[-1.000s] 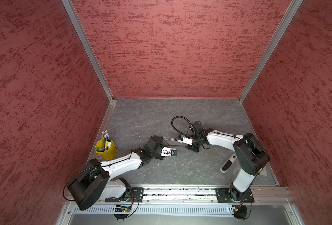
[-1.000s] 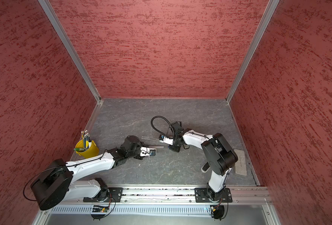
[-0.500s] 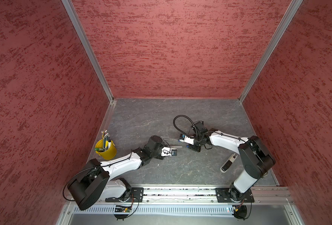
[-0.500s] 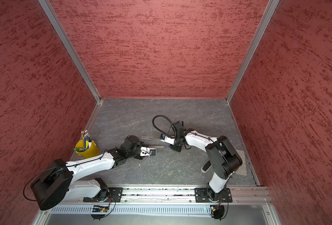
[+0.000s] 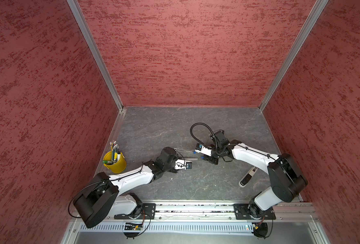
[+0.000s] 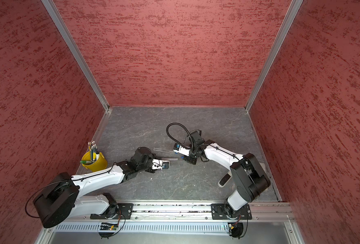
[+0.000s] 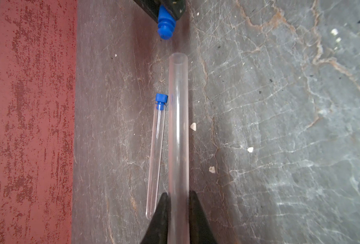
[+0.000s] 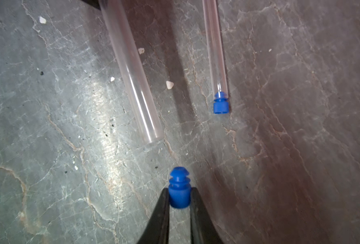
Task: Insert stoppers into test tubes
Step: Pick up the stopper from the center of the board, then insert the stopper into the test tube.
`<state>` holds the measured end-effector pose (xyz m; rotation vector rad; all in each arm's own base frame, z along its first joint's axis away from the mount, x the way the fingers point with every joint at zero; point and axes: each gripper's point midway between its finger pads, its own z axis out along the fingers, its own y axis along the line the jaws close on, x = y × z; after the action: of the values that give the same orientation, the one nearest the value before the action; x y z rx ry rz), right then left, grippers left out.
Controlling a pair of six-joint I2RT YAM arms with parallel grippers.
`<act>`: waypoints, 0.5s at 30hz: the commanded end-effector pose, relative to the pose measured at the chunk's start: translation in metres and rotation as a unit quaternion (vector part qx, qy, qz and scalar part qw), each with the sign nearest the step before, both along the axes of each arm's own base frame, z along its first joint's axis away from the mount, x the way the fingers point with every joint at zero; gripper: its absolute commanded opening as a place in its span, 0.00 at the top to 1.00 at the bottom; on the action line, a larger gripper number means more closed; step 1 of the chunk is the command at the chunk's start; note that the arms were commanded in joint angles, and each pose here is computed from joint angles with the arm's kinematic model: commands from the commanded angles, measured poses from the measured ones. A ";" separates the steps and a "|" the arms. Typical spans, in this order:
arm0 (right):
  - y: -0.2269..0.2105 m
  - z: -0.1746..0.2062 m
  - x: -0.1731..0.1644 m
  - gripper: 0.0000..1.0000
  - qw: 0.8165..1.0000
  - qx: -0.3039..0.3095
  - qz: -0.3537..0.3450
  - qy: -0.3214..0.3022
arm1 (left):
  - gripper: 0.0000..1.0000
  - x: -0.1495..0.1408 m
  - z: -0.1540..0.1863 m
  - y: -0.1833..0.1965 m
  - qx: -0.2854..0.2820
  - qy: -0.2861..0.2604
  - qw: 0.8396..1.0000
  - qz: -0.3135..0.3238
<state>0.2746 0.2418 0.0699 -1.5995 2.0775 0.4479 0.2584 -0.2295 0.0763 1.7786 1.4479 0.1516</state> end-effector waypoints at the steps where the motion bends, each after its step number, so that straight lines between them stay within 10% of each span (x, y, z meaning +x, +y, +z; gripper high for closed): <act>1: 0.006 0.010 -0.005 0.81 0.999 0.033 0.009 0.002 | 0.83 0.000 0.002 0.001 -0.007 -0.005 1.000 -0.002; 15: 0.008 0.019 -0.013 0.80 0.998 0.057 0.022 -0.009 | 0.84 -0.003 0.010 -0.003 -0.024 -0.010 1.000 -0.011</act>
<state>0.2612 0.2461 0.0792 -1.5871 2.0219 0.5287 0.2575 -0.2308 0.0812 1.7647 1.4300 0.1447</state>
